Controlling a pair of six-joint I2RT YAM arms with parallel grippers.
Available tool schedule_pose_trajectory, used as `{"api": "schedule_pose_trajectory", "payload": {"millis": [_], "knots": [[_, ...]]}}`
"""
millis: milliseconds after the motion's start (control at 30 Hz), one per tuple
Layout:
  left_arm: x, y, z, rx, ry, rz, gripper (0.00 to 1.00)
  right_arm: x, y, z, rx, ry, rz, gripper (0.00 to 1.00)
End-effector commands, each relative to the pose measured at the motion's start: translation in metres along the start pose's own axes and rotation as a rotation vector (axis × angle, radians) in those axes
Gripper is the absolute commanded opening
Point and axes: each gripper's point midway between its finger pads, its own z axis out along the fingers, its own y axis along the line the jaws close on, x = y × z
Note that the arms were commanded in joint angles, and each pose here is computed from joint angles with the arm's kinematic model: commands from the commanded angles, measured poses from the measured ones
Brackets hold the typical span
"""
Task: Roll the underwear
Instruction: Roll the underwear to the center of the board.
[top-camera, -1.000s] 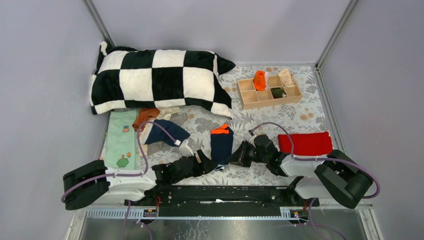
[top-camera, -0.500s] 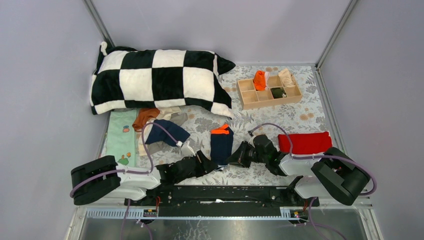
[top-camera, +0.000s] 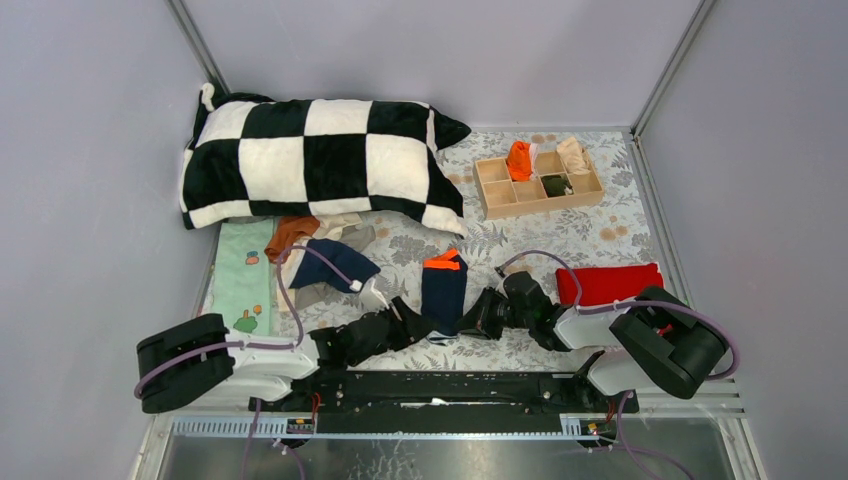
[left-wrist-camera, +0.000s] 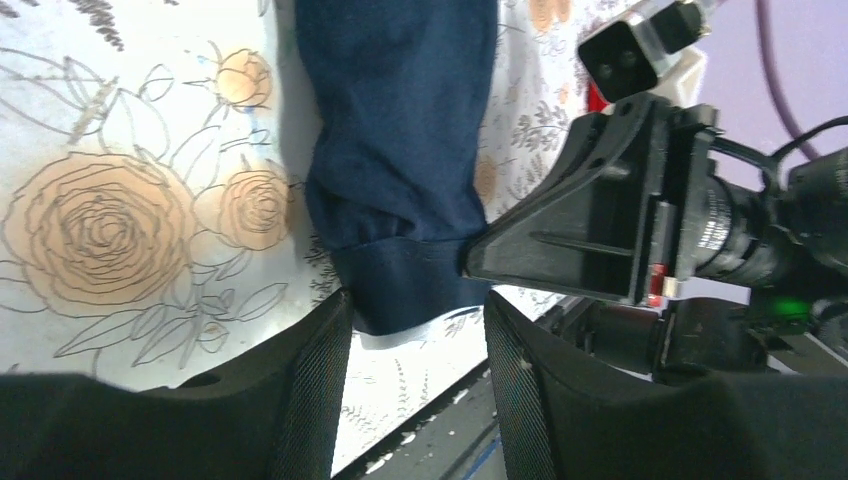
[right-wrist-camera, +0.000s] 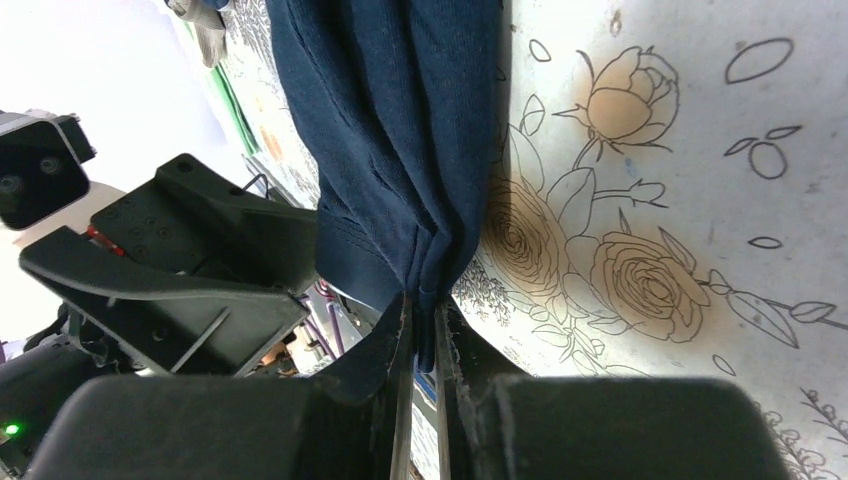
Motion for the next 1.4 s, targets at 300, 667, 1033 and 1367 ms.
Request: {"api": "schedule_pose_trajectory", "payload": {"millis": [300, 667, 1033, 1367], "knots": [[0.004, 0.021, 0.012, -0.105, -0.006, 0.022, 0.39, 0.003, 0.007, 0.001, -0.034, 0.031, -0.025, 0.07], [-0.002, 0.018, 0.02, -0.193, -0.024, 0.074, 0.0, -0.003, 0.016, -0.004, -0.02, 0.003, -0.077, 0.54], [-0.014, 0.029, 0.013, -0.26, -0.046, 0.138, 0.0, -0.059, 0.031, -0.06, 0.142, -0.332, -0.496, 0.68], [-0.029, 0.045, 0.002, -0.298, -0.046, 0.162, 0.0, -0.091, 0.092, -0.065, 0.035, -0.567, -1.087, 0.66]]}}
